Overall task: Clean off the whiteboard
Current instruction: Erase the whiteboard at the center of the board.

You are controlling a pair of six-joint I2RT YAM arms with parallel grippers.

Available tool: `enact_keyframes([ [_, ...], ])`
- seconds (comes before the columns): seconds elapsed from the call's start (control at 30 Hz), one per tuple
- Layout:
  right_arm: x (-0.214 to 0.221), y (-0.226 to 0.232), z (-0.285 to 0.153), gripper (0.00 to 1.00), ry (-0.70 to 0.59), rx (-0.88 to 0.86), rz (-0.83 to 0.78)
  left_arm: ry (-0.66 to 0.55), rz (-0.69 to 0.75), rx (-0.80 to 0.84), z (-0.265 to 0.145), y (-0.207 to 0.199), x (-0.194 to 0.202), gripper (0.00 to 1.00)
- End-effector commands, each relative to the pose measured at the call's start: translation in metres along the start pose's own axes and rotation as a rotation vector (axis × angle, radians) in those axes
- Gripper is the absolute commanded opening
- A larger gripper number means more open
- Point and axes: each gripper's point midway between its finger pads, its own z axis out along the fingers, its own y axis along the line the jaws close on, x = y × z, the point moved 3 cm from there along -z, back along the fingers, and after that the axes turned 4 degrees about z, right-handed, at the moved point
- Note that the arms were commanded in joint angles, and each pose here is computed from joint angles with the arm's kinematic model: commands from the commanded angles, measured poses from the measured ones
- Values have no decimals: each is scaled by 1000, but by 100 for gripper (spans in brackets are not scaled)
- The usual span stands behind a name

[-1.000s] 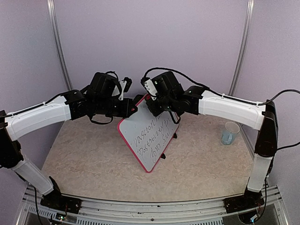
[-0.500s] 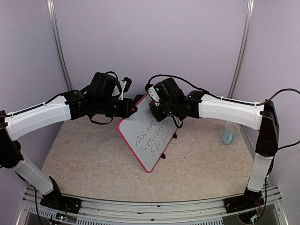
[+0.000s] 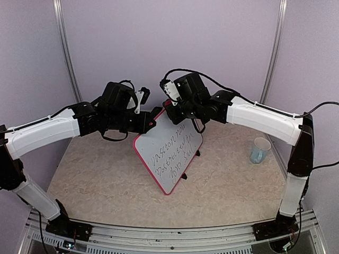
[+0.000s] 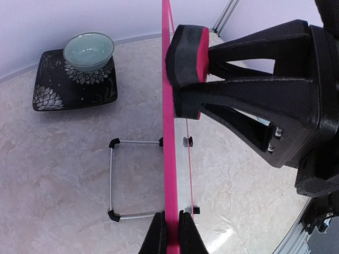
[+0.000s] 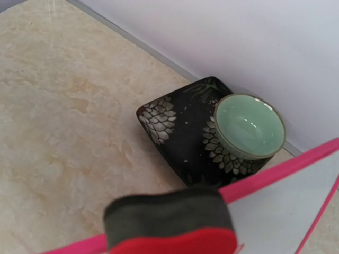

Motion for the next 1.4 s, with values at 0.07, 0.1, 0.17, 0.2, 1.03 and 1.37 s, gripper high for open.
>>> enact_keyframes([
  [0.07,33,10,25,28,64,-10,-3,29,85,133,-8,-28,9,0],
  [0.1,38,9,27,28,73,-6,-2,29,84,133,-7,-28,9,0],
  [0.17,47,6,29,29,88,1,1,32,86,133,-7,-28,10,0],
  [0.2,54,6,31,28,104,3,0,29,85,135,-8,-29,9,0],
  [1.03,5,3,17,28,12,-22,14,30,84,137,-7,-29,9,0],
  [1.37,55,5,36,28,112,3,-5,29,87,137,-7,-29,9,0],
])
